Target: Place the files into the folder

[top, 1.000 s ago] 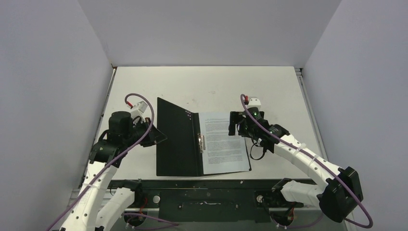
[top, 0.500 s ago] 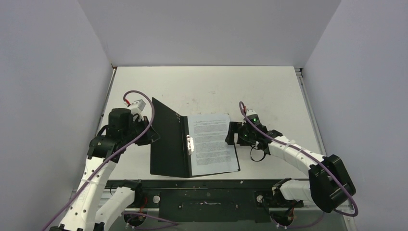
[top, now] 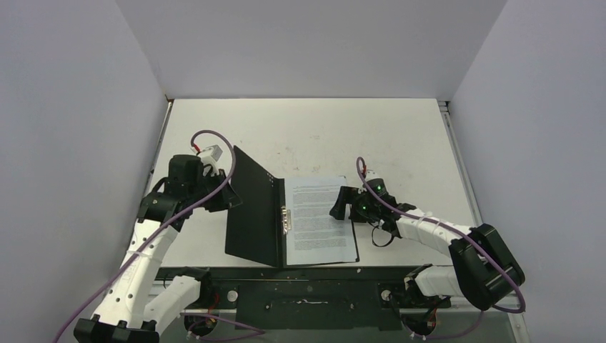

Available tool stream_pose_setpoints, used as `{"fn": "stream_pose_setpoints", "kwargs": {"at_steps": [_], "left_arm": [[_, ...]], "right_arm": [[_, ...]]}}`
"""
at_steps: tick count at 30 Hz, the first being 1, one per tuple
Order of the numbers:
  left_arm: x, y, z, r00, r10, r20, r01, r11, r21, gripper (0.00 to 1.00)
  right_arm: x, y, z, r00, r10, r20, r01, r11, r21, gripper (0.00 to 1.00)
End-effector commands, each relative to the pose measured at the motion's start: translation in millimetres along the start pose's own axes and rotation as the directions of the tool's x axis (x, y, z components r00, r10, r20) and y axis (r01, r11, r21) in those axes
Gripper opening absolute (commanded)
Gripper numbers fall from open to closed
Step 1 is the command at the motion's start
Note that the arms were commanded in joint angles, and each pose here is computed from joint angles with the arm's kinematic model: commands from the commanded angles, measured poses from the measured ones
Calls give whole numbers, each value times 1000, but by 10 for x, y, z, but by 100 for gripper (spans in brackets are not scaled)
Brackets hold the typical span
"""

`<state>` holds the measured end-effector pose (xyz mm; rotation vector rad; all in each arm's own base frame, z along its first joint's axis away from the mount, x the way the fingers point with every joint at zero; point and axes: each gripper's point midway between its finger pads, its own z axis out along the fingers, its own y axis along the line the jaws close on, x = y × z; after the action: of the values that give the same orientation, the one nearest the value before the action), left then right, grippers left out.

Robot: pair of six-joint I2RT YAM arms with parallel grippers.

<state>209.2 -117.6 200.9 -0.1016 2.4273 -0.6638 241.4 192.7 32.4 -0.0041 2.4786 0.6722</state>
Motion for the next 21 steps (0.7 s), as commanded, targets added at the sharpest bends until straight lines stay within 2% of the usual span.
{"fn": "stream_pose_setpoints", "kwargs": {"at_steps": [1,7,10,16,21], "left_arm": [[-333,-279,-56,993,53,105,-64,992,112,12],[-437,-537,-85,989,57,133,-88,968,236,46],[-476,-722,-130,987,45,153,-95,938,333,57],[-504,-1121,-230,984,-13,178,-87,836,542,69],[-485,-1408,-239,981,-52,185,-82,758,647,73]], "right_arm": [[49,53,5,1000,27,15,-26,999,-42,90],[106,14,-51,999,43,30,-42,998,-37,90],[115,4,-69,999,39,34,-38,999,-34,91],[113,26,-96,998,37,45,-36,998,-43,90],[150,33,-98,998,42,44,-40,998,-50,90]]}}
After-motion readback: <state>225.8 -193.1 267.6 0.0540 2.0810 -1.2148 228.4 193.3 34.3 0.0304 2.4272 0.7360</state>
